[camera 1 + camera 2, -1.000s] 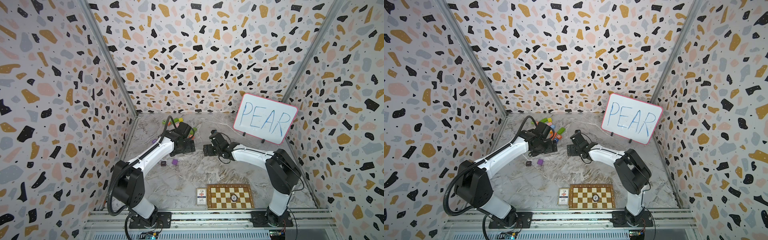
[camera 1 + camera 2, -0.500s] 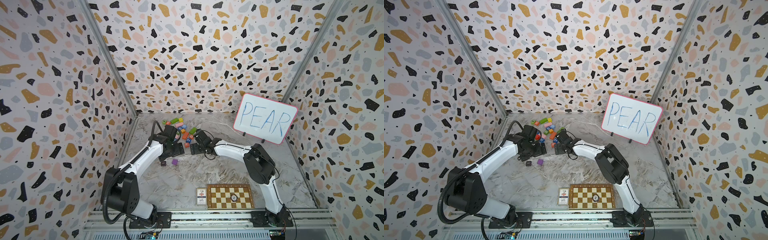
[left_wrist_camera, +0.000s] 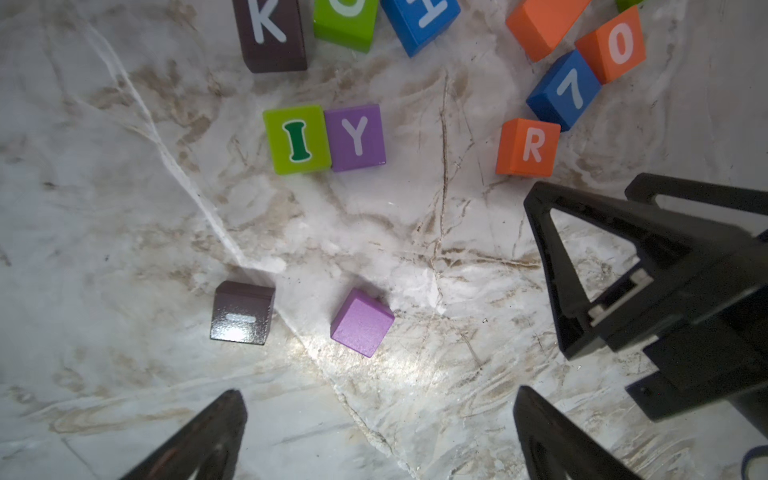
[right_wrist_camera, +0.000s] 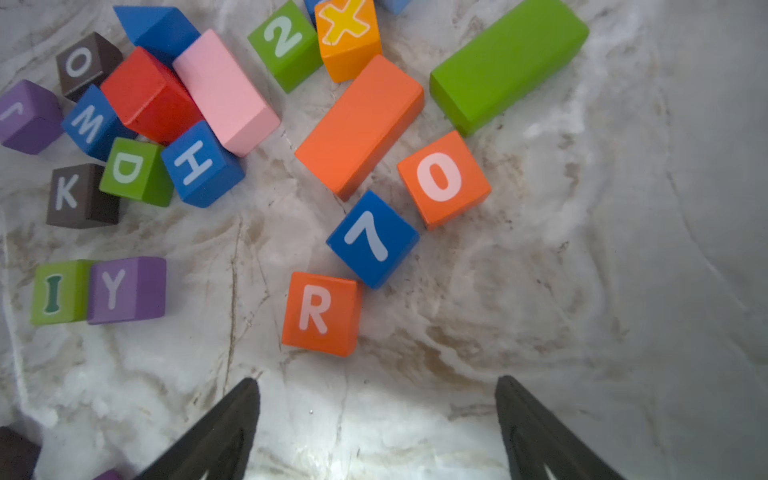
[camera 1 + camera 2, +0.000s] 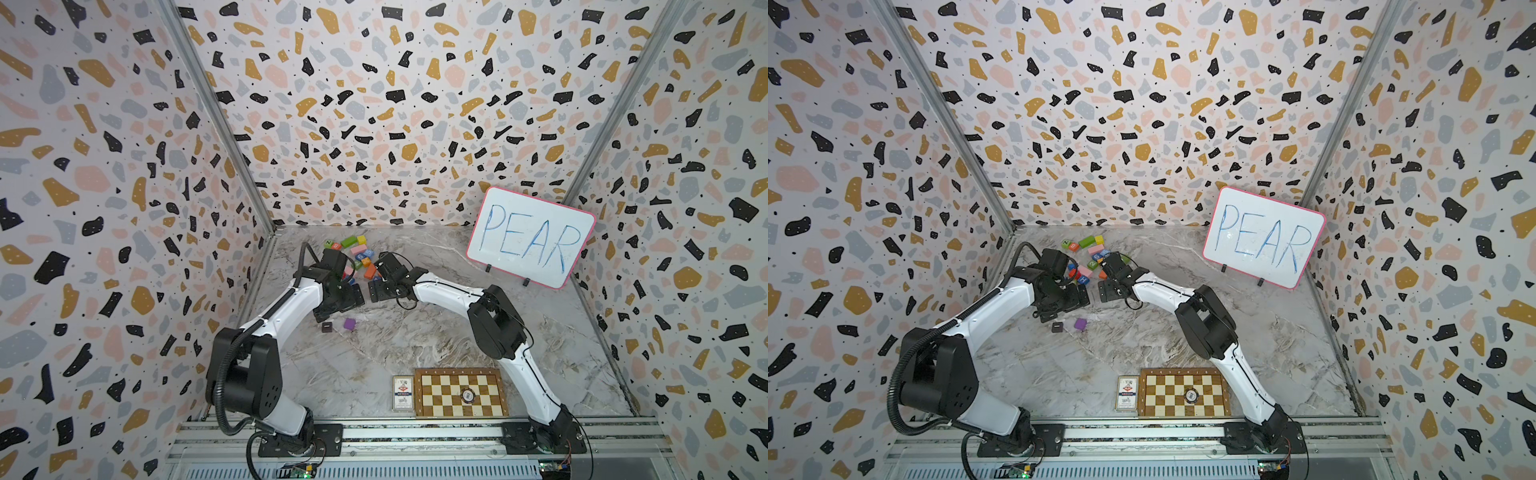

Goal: Spell the uppercase word “pear” with letter blocks
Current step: Pick up the letter block from the center of the board.

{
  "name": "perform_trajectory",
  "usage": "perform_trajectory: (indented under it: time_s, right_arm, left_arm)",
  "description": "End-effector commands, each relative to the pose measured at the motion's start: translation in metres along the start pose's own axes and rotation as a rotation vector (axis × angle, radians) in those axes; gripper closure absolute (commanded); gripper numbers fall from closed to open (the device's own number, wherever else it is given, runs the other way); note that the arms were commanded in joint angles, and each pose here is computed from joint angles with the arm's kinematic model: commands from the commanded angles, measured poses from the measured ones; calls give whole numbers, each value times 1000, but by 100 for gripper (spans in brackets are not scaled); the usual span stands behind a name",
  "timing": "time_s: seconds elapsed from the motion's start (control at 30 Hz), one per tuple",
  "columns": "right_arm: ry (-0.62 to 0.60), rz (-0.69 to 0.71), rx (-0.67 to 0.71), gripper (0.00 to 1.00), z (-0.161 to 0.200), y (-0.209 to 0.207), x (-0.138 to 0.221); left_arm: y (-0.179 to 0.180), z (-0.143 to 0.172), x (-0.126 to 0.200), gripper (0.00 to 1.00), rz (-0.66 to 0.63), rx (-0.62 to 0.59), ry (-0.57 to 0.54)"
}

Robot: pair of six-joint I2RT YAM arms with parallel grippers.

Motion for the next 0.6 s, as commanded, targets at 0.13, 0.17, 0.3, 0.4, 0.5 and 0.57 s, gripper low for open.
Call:
perform_trajectory:
  time_s: [0.13,0.17,0.3,0.4,0.5,0.57]
  right_arm:
    - [5,-4,13,10,-10,5,4]
    - [6,-5,12,10,-10,5,4]
    - [12,-23,8,10,-9,6,0]
    - [25,-38,7,11,-5,7,-4]
    - [33,-39,7,11,-4,6,-4]
    - [30,-43,6,11,-4,5,-2]
  left_arm:
    - [-4,-11,7,0,42,-3,-35]
    - [-4,-12,8,0,43,-3,-37]
    - [-4,-12,8,0,48,-5,-38]
    - [-3,-11,7,0,47,-5,-39]
    - [-3,-9,4,0,45,-10,-26]
    - [-4,-9,4,0,57,-18,-18]
Point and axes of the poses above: each gripper's point midway between its finger pads, its own x axis back along the fingers, its own y axis along the line the jaws close on, z = x × y, the point moved 10 cm from there along x, back along the fingers, and after that the axes turned 13 degrees about -x, right-handed, at the moved point
